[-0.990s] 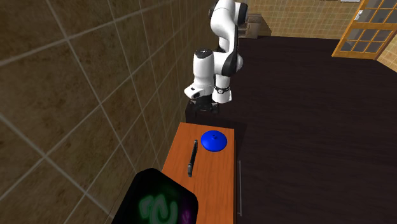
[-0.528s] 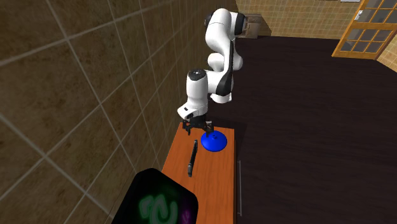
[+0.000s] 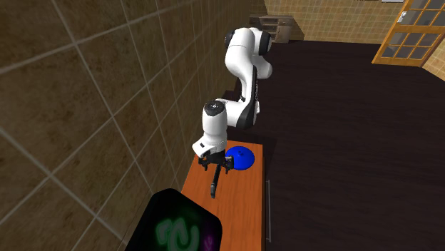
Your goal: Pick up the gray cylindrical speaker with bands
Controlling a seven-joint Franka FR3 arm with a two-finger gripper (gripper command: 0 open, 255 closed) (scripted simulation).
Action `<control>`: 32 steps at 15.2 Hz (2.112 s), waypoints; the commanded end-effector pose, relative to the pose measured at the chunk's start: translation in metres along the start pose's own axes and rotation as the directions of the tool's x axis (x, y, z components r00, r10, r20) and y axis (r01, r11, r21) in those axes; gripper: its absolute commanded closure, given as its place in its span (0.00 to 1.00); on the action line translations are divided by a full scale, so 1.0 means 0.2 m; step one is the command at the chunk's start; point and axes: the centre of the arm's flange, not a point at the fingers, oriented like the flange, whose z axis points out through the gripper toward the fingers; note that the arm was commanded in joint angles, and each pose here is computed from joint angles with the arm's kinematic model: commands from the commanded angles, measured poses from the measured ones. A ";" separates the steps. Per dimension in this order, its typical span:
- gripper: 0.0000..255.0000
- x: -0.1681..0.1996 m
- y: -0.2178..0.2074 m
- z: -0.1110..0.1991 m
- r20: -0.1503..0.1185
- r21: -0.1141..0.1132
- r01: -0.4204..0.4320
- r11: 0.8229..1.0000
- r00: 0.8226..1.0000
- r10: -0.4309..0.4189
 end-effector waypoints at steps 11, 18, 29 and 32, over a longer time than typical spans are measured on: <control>1.00 0.01 0.00 0.17 -0.001 -0.001 0.001 1.000 1.000 -0.001; 1.00 0.01 0.00 0.14 -0.001 -0.001 0.001 1.000 1.000 -0.001; 1.00 0.02 0.00 -0.15 -0.001 -0.001 0.001 1.000 1.000 -0.001; 1.00 0.02 0.00 -0.22 -0.001 -0.001 0.001 1.000 1.000 -0.001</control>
